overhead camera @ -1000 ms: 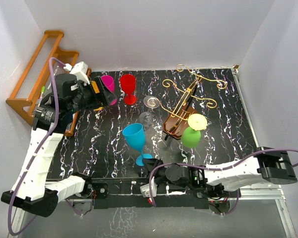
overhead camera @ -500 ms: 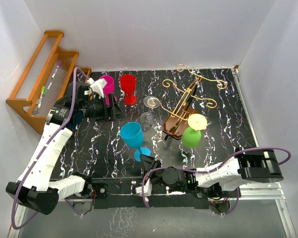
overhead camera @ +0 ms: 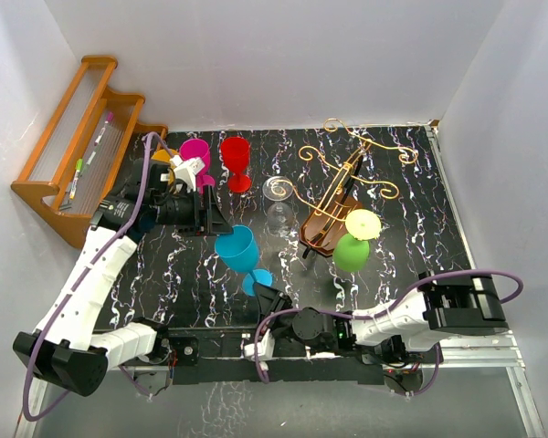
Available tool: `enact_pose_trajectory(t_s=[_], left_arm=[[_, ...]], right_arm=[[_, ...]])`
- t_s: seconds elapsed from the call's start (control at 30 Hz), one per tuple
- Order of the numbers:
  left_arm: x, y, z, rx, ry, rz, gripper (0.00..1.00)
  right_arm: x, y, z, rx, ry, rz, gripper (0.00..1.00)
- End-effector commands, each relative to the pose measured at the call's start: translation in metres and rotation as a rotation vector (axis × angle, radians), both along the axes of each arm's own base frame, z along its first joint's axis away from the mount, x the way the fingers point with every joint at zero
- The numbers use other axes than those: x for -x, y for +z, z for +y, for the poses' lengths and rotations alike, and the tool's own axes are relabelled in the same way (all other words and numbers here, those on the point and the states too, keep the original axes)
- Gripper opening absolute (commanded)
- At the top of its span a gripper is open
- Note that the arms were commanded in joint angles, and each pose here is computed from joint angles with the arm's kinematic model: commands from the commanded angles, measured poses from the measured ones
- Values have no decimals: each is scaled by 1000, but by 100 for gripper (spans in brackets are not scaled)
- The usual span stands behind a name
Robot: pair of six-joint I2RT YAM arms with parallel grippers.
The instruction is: Take the wine glass off the wine glass rack
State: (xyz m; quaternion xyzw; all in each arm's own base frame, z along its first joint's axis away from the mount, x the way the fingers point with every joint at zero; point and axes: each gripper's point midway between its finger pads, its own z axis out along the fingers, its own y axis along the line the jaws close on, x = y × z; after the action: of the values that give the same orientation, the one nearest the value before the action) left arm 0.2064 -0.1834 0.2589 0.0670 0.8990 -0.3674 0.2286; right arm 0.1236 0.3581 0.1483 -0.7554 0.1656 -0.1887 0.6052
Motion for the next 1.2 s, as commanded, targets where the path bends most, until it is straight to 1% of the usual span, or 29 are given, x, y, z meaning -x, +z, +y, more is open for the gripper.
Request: enact_pose_trajectory(t_s=[0.0,0.1,0.13,0.2,0.27,0.3,0.33,0.4,0.47,0.53,0.57,0.67,0.77,0.97,1.03,1.1,1.17], left_arm=[[15,3,1,16,-52,-5,55],[17,-4,0,14,-65,12,53],[17,-7,-1,14,-72,24,48],[18,-14,-1,12,-86,42,34],[18,-19,-1,4,-91,54,16],[18,-22,-1,-4,-90,58,5],[16,-24,1,-19,-82,57,0],[11,-25,6,-50,-54,43,0],[4,-25,14,-95,-9,20,0],[-7,-25,27,-172,64,-9,0],[-14,-25,36,-218,107,-25,0],[-33,-25,60,-341,235,-62,0],[-50,-26,80,-432,349,-93,0],[-85,-50,124,-640,589,-117,0],[-96,-59,133,-692,625,-107,0],[-107,-68,144,-705,664,-84,0],[-119,-76,157,-656,706,-48,0]], right_arm=[[-4,35,12,-126,-18,-18,8],[-4,36,14,-128,-18,-21,8],[-5,37,14,-129,-22,-22,8],[-7,37,14,-131,-31,-23,8],[-9,37,14,-132,-38,-24,9],[-10,36,13,-131,-44,-23,9],[-10,36,12,-131,-48,-21,10],[-12,33,11,-130,-62,-12,17],[-13,28,8,-128,-81,-1,33],[-15,21,5,-116,-95,10,48],[-15,16,4,-109,-98,17,51],[-16,3,-2,-88,-115,43,53],[-17,-5,-8,-78,-133,78,54],[-18,-8,-17,-92,-161,139,54],[-19,-8,-20,-99,-173,150,54],[-19,-7,-22,-113,-185,162,54],[-20,-5,-24,-133,-197,178,54]])
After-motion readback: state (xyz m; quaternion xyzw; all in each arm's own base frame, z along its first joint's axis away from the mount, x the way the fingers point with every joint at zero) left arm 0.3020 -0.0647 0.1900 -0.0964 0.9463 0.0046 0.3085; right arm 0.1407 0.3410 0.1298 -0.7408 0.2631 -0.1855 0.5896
